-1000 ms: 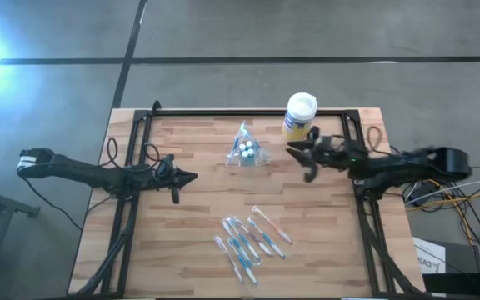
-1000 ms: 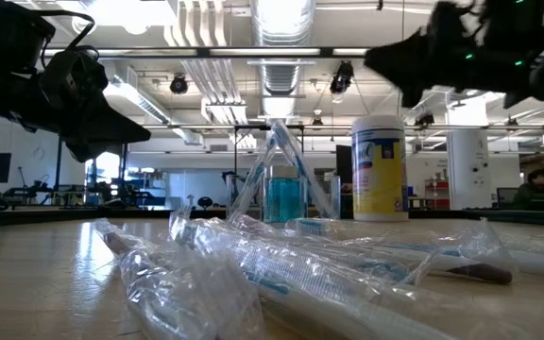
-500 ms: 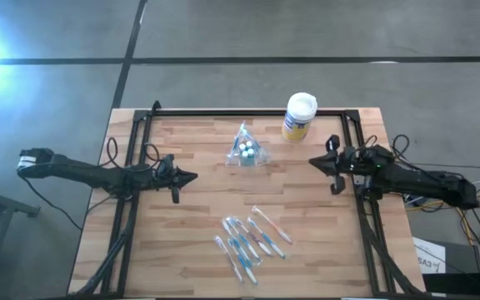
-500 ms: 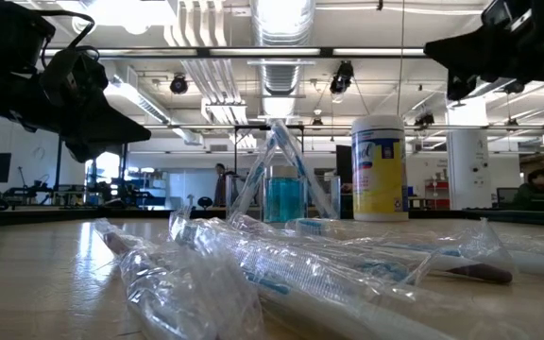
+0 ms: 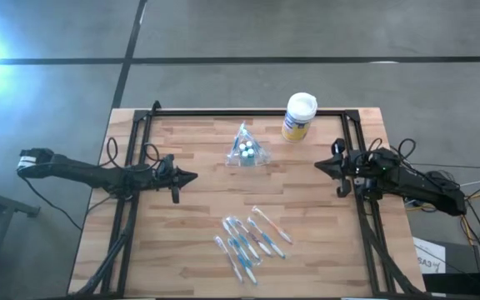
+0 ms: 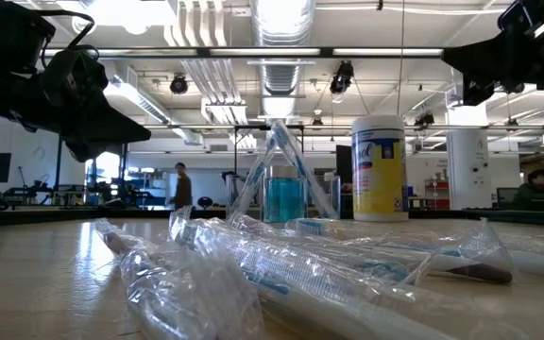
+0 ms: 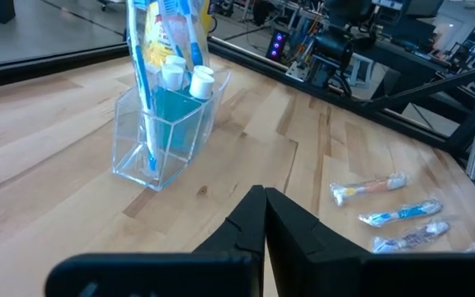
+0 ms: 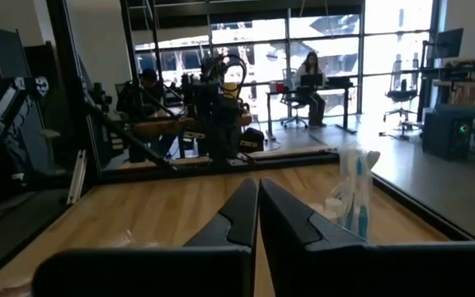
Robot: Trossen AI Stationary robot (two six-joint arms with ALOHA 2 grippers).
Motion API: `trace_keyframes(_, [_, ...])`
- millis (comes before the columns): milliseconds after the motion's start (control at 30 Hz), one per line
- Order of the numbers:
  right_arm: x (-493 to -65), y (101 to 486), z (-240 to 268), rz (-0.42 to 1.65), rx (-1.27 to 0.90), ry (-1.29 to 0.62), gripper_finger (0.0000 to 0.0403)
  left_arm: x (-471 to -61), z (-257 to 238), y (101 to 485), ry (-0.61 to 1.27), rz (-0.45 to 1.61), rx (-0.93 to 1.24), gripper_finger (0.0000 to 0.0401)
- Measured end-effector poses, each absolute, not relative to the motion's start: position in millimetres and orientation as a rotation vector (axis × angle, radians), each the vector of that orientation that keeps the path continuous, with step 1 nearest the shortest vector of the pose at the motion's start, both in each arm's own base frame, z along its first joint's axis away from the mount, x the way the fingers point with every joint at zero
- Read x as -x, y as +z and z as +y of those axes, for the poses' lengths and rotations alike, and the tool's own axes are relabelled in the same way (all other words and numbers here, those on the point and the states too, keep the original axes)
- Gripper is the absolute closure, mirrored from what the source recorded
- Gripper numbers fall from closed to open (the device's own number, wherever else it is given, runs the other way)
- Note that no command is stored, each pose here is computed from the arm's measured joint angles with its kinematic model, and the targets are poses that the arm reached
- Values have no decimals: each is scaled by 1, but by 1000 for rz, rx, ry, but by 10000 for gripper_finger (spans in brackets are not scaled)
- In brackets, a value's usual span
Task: Pick & Place toothbrushing station
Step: Put the orange toothbrush into the transparent organizer
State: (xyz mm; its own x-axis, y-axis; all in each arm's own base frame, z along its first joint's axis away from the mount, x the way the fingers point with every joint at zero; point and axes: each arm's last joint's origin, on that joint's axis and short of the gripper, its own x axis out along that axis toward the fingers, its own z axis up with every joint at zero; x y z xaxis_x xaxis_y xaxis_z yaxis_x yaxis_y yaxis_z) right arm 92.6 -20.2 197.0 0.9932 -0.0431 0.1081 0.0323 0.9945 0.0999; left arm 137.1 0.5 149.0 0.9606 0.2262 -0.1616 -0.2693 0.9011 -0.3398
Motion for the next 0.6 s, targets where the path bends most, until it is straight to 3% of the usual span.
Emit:
trace_keyframes(267, [-96, 172, -21, -58, -113, -40, 390, -137, 0, 149, 249, 115, 425, 391])
trace_keyframes(600, [-96, 173, -21, -70, -93, -45, 390, -140, -5, 147, 164, 169, 455, 391])
